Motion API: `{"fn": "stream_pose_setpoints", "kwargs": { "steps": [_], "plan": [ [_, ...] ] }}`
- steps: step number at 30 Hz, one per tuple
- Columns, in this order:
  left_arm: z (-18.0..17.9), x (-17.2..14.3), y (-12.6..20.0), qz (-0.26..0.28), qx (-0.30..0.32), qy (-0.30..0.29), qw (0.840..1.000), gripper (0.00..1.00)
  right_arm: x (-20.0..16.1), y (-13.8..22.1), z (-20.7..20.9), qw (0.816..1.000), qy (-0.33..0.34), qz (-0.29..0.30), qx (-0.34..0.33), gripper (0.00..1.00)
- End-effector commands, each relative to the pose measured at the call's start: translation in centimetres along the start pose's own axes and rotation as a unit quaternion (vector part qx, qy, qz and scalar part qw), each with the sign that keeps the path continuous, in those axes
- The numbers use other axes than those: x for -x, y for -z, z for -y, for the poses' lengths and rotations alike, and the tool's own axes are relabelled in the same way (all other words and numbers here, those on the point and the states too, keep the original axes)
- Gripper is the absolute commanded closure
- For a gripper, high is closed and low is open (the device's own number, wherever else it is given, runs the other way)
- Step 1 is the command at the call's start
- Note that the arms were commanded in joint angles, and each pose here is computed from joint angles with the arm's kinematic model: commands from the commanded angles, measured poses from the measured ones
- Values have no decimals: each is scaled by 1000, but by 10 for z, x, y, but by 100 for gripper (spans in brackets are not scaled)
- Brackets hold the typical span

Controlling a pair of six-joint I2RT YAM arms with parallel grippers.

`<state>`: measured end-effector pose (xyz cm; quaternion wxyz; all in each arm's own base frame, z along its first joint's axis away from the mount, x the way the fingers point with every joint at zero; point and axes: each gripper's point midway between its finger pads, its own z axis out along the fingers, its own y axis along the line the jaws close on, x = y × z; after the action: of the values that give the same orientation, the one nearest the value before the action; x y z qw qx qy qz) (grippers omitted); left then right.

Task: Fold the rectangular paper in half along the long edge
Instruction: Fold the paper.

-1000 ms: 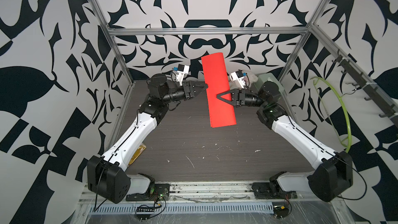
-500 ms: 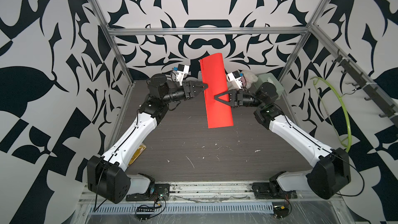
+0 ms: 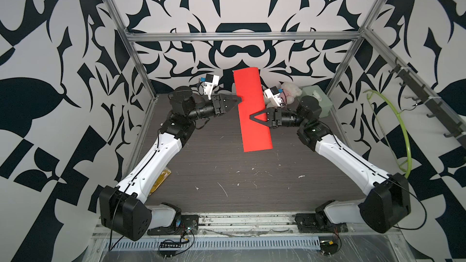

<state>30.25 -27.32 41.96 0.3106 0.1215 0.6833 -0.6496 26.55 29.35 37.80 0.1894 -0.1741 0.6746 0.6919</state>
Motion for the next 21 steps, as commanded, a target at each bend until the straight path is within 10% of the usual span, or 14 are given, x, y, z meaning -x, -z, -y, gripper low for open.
{"fn": "stream_pose_setpoints", "kwargs": {
  "steps": [1, 21],
  "plan": [
    [14, 5, 5, 8, -11, -24, 1000, 65, 6, 3, -28, 998, 55, 12, 16, 71],
    [6, 5, 1, 5, -11, -14, 1000, 65, 8, 2, -36, 998, 51, 10, 47, 71]
  ]
}}
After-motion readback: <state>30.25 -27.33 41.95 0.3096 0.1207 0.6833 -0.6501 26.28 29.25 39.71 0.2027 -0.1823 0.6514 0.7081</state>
